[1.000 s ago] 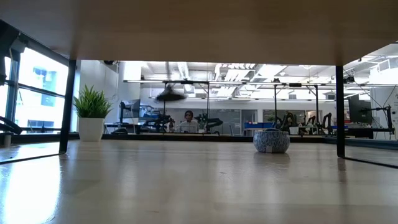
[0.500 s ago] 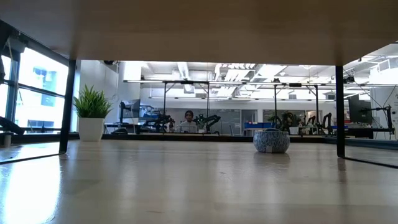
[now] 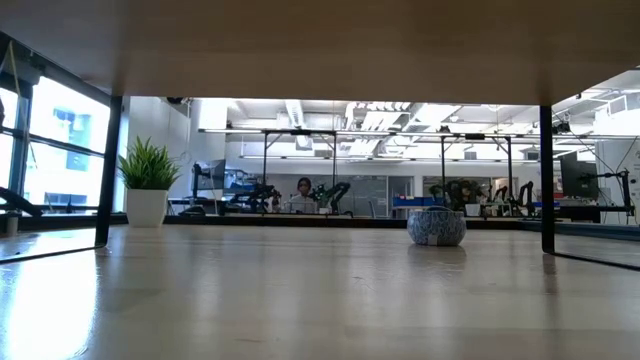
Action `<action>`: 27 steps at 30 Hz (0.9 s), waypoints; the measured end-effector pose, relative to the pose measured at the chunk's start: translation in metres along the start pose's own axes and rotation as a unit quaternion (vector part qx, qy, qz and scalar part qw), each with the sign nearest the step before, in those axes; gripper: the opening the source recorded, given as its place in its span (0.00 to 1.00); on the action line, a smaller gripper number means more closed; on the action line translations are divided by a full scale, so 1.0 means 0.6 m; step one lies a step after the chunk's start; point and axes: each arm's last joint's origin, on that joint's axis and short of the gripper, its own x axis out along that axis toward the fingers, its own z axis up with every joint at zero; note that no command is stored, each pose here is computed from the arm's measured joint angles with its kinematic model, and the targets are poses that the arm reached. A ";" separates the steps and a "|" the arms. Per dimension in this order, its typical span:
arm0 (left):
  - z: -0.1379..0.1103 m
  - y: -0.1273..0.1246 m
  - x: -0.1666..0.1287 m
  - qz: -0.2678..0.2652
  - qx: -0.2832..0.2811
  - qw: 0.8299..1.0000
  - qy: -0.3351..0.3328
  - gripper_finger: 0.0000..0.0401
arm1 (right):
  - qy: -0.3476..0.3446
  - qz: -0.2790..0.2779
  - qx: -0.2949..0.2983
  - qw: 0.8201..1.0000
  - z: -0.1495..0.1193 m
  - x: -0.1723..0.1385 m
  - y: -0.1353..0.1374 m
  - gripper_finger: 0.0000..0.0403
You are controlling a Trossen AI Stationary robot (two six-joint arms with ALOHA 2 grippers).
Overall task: Pick & Place candle stick holders
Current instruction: Put the black candle holder on the shelf
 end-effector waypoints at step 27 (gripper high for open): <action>-0.023 -0.097 0.056 -0.089 0.085 0.992 0.012 0.27 | -0.004 -0.012 -0.002 1.000 0.000 0.000 -0.001 0.97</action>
